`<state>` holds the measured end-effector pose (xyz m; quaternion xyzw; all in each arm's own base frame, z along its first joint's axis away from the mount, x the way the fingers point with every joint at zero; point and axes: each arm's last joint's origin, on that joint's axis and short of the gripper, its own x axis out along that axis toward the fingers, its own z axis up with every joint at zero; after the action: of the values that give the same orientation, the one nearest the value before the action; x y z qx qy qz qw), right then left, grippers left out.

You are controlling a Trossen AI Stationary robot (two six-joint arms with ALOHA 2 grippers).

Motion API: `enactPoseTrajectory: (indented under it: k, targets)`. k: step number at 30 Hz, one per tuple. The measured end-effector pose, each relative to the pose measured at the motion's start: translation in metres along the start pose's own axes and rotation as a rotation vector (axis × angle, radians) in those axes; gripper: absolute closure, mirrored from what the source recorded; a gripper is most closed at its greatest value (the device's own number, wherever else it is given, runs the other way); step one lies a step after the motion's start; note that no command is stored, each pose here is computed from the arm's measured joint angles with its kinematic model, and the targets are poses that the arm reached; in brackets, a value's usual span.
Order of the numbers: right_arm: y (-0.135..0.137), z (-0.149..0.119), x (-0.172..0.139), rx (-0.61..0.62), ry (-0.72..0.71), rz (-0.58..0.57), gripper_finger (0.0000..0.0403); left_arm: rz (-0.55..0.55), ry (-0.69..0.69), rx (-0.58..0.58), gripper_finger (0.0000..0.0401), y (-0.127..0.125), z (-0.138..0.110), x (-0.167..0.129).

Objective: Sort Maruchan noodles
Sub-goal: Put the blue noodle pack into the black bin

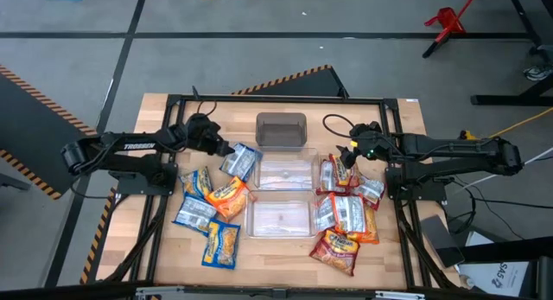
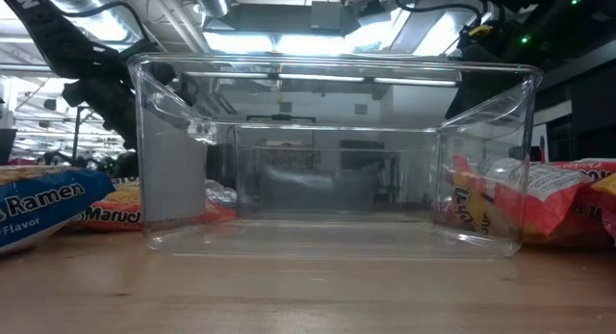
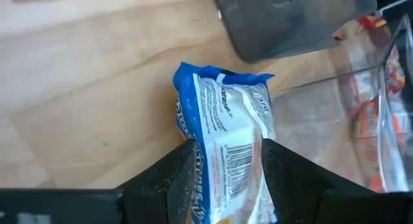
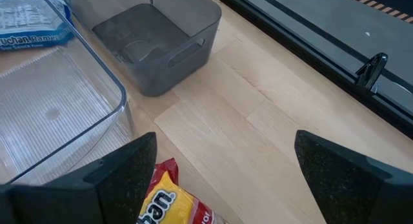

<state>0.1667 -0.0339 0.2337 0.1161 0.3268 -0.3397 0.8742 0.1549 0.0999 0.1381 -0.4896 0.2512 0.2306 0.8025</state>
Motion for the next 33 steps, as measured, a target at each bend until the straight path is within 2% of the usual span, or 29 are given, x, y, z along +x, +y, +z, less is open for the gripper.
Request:
enactPoseTrajectory:
  k: [11,17,25,33]
  targets:
    - [0.0,0.0,0.0,0.0,0.002,0.006,0.0052,0.002,0.041,0.112,0.0149,-0.001,-0.005,0.001]
    - [0.001,0.002,0.0,0.009,-0.013,0.013,0.0052,0.019,0.043,0.118,0.0112,0.0,-0.006,0.002]
    - [0.001,0.002,0.0,0.012,-0.02,0.016,0.0052,0.094,0.088,0.103,0.0103,0.005,-0.012,0.012]
    - [0.001,0.002,0.0,0.013,-0.021,0.016,0.0052,0.048,0.095,0.063,0.0103,0.001,-0.013,0.02]
